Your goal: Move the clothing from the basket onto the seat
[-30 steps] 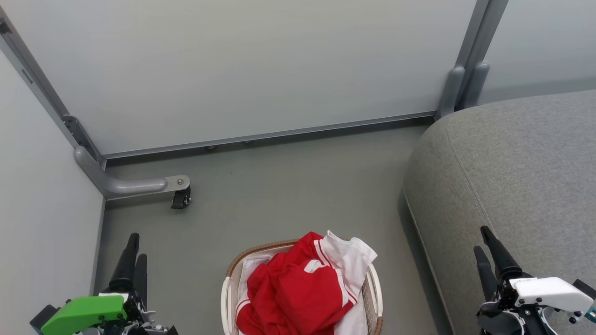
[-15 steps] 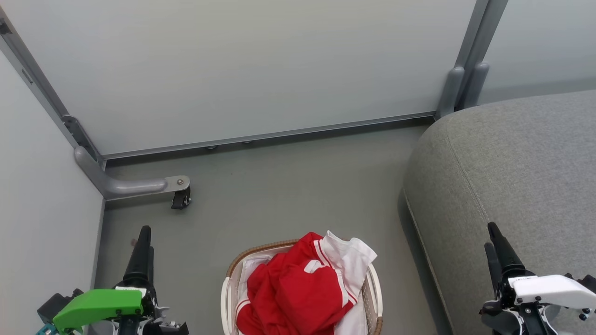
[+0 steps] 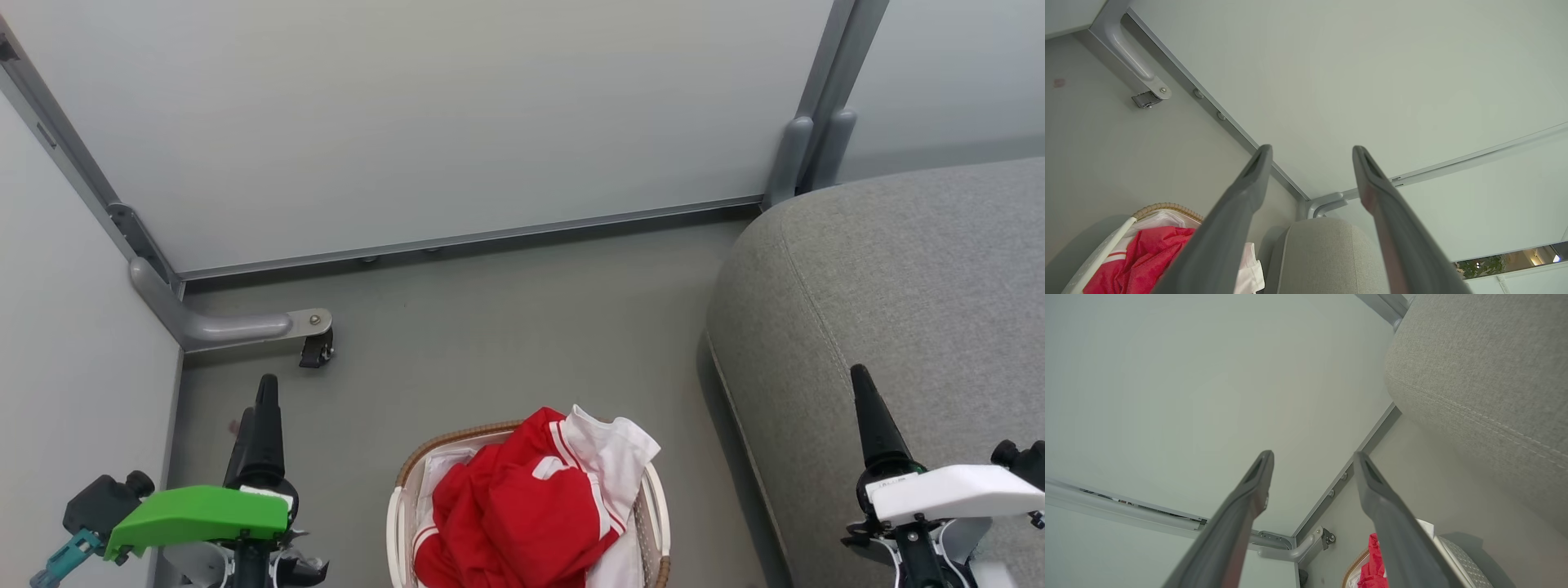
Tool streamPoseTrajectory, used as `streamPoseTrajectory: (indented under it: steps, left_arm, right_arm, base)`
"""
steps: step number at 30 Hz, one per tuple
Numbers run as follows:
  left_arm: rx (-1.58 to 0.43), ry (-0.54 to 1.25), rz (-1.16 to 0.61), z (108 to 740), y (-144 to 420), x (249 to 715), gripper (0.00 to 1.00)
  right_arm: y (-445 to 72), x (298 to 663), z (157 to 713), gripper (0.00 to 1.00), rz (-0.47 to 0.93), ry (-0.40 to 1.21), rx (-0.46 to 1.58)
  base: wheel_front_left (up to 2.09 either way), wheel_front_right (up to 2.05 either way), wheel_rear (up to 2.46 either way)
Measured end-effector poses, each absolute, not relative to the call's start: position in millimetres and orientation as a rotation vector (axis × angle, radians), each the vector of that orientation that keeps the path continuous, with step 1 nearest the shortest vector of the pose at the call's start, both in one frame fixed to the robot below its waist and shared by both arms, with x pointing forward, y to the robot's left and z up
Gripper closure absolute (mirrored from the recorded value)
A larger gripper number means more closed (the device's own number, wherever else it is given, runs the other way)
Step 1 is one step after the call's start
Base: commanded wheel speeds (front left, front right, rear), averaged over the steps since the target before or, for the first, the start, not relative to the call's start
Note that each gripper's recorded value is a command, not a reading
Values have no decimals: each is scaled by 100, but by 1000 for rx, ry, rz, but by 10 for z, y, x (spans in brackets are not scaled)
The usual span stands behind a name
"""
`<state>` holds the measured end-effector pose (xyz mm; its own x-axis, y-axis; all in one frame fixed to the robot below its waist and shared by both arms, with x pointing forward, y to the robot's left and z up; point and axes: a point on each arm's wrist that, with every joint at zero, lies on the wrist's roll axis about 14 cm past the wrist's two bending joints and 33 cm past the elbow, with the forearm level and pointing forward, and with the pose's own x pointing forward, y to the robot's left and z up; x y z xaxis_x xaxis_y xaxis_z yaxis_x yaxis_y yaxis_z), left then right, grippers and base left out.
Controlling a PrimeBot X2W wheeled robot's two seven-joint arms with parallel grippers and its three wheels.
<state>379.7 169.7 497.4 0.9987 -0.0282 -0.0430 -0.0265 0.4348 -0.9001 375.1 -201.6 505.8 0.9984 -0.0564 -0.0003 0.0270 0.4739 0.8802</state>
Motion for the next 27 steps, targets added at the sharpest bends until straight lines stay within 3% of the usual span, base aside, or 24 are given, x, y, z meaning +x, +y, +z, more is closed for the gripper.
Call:
streamPoseTrajectory:
  steps: [27]
  left_arm:
    - [-711,63,-8,4861,1631,3702,0]
  right_arm:
    - [-1905,3713,5061,0,-10,-30,598]
  base:
    - [0,0,0]
